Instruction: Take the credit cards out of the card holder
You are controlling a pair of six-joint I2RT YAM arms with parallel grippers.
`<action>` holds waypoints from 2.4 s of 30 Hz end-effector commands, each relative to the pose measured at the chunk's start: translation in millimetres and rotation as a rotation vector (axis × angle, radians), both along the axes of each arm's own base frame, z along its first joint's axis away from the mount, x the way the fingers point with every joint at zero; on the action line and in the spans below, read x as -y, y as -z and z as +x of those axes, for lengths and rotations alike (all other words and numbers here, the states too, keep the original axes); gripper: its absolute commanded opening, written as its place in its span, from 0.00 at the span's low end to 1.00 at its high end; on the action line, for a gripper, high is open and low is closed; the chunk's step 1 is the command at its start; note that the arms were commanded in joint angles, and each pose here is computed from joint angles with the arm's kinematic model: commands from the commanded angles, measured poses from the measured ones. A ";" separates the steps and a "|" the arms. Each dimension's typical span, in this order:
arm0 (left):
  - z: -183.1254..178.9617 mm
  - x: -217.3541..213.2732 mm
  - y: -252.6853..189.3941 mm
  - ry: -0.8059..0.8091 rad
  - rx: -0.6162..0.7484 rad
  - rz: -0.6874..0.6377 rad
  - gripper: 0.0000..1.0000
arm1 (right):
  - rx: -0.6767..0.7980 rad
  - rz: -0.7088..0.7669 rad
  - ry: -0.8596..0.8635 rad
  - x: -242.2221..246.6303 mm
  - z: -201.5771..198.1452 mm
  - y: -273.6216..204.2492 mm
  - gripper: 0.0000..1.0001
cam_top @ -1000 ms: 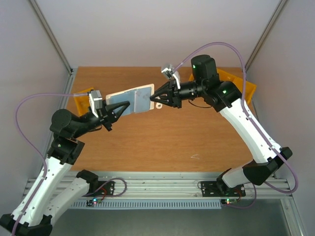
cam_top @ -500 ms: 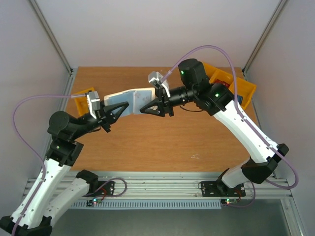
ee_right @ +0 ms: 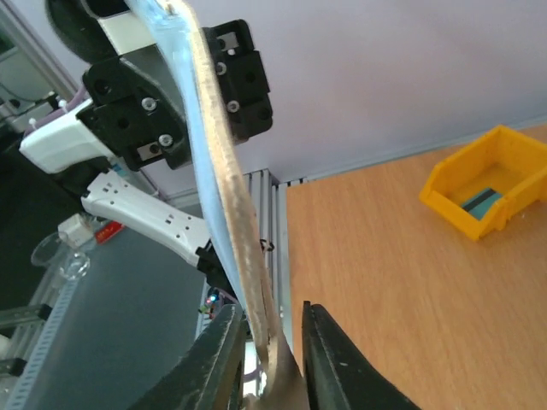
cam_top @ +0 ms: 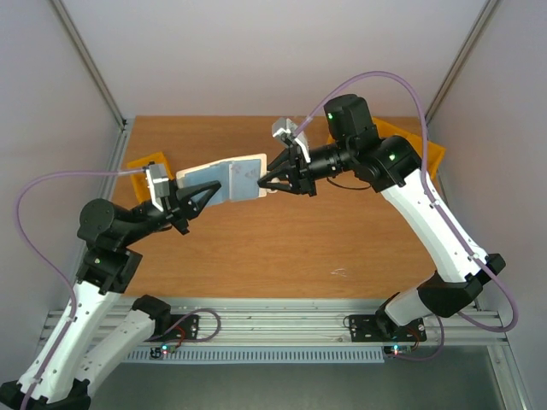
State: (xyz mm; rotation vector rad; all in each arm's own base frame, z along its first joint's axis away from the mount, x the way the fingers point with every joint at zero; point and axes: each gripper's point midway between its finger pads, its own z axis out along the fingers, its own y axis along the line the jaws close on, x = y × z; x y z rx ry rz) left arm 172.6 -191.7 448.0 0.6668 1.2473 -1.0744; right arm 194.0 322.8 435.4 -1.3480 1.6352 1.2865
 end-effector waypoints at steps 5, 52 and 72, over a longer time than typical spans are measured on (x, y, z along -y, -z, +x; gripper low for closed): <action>-12.6 -2.2 -11.9 0.022 0.075 -0.019 0.00 | 0.013 -0.022 0.081 -0.8 12.1 0.2 0.09; 1.8 2.0 23.3 -0.017 0.086 0.082 0.71 | 0.044 0.055 -0.028 -50.4 -17.7 -23.9 0.01; 9.5 -7.2 21.7 -0.061 0.029 0.030 0.00 | -0.034 0.102 -0.032 -30.1 -8.3 -18.3 0.19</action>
